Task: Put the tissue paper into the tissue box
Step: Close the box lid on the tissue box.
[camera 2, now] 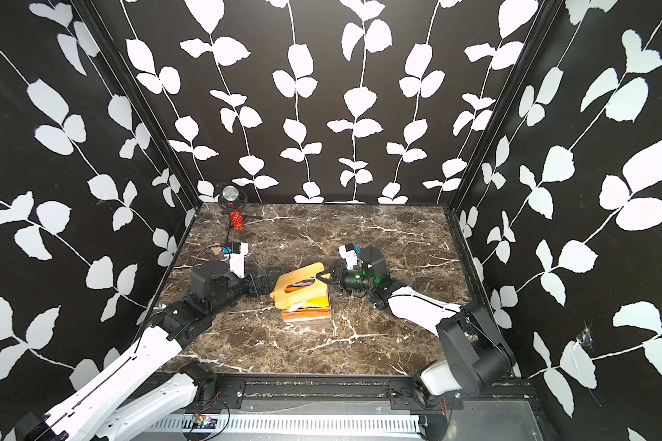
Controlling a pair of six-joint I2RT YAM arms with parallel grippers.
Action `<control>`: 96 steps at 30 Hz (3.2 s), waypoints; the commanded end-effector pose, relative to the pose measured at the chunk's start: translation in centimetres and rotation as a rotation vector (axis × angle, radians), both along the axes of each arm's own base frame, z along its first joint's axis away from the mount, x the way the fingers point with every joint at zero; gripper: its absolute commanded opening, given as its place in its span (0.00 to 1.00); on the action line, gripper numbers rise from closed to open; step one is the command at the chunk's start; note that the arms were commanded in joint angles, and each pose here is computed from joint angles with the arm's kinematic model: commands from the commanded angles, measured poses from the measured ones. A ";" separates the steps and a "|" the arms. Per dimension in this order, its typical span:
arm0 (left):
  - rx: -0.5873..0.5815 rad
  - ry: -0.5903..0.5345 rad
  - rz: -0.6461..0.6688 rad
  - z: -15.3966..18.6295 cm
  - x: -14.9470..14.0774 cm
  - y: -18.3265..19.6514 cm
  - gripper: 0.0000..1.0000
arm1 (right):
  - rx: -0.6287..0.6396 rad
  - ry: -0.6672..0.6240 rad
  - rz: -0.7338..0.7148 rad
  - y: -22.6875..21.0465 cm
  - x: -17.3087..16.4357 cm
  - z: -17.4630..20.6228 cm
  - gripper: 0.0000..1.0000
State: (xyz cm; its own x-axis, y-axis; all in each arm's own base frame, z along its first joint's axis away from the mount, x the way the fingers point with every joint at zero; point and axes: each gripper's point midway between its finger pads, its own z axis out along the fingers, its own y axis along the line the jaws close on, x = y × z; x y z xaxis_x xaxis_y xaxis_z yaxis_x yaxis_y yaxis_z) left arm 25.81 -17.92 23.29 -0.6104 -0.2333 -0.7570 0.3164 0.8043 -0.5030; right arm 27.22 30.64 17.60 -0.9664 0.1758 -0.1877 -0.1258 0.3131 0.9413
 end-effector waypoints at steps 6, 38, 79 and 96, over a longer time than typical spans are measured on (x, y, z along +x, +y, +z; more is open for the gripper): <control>-0.026 -0.002 -0.010 -0.2 0.2 -0.5 0.99 | -0.063 0.010 -0.051 -1.4 -0.8 -2.2 0.00; -0.094 0.089 -0.038 -2.9 0.8 -2.3 0.99 | -0.206 0.197 -0.139 -4.5 -3.7 -10.0 0.00; -0.189 0.228 -0.070 -6.4 1.1 -4.5 0.99 | -0.269 0.181 -0.156 -5.4 -3.3 -8.4 0.00; -0.176 0.219 -0.060 -6.3 1.2 -4.2 0.99 | -0.113 0.063 -0.164 -4.1 -1.8 -0.8 0.00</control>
State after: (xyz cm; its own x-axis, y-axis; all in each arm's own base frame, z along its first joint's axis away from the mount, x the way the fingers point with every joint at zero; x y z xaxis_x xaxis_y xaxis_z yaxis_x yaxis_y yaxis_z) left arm 26.82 -22.11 16.24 -0.7884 -0.3073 -0.5329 0.2049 0.6857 -0.6985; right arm 24.76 27.67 17.78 -0.9491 0.2687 -0.1645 -0.0565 0.3683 0.9280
